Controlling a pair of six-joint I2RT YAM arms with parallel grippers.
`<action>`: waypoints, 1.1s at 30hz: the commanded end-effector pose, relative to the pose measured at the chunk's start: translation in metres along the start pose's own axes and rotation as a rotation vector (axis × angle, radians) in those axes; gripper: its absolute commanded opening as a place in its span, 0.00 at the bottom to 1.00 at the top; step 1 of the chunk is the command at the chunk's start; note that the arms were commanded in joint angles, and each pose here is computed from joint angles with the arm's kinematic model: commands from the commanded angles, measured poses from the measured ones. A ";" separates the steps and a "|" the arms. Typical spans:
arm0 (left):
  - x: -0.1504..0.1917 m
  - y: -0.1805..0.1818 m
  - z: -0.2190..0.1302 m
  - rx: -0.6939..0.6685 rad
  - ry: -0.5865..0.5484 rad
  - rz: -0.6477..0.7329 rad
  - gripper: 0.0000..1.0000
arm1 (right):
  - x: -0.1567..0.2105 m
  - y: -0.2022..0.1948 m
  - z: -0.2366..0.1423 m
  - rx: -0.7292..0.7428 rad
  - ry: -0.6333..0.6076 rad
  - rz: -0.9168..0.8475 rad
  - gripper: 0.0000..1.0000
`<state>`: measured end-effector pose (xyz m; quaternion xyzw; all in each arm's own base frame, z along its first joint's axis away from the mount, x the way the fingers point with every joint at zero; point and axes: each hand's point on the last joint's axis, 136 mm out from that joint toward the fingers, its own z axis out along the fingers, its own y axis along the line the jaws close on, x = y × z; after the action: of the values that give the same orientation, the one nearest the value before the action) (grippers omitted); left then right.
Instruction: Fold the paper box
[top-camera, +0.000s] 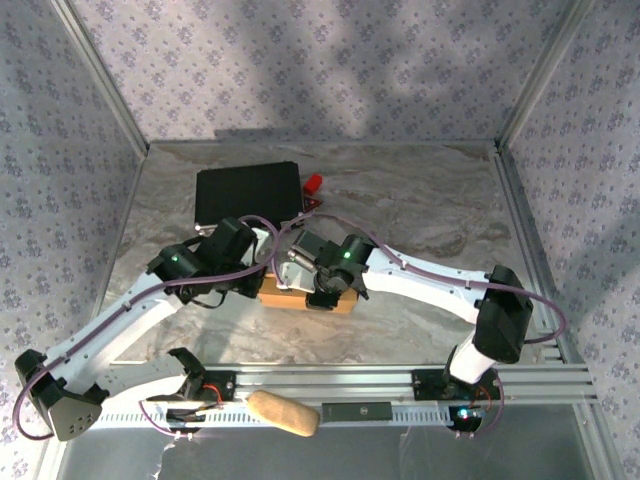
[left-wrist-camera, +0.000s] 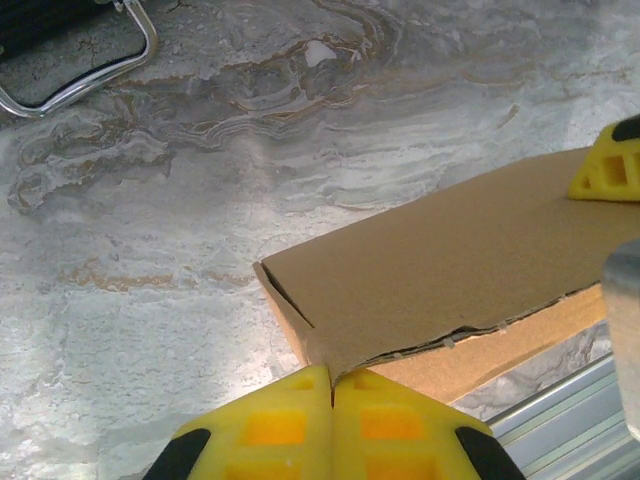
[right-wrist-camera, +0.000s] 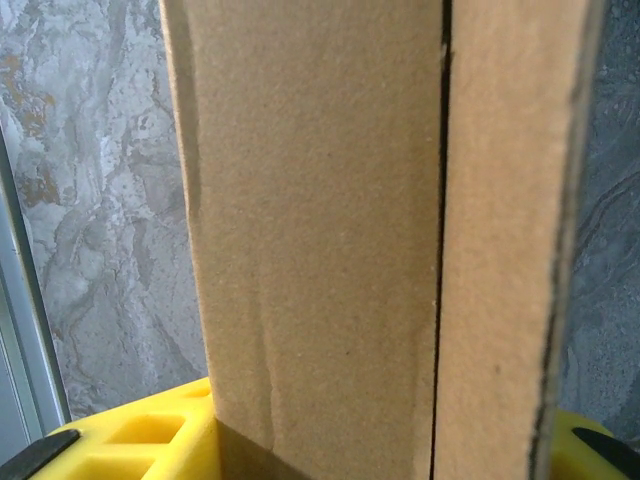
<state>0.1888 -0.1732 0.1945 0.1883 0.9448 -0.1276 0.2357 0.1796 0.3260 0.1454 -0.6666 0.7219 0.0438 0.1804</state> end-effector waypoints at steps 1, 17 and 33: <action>-0.007 -0.013 0.003 0.054 -0.034 -0.059 0.00 | -0.006 0.002 0.002 -0.025 -0.022 0.034 0.47; -0.007 -0.016 0.009 0.070 -0.037 -0.191 0.00 | -0.005 0.000 0.006 -0.043 -0.016 0.052 0.47; 0.000 -0.014 0.014 0.069 -0.027 -0.229 0.00 | -0.002 -0.005 0.009 -0.020 -0.019 0.060 0.49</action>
<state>0.1929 -0.1809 0.1789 0.0838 0.9582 -0.1577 0.2236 0.1811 0.3249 0.1401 -0.6569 0.7323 0.0570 0.1701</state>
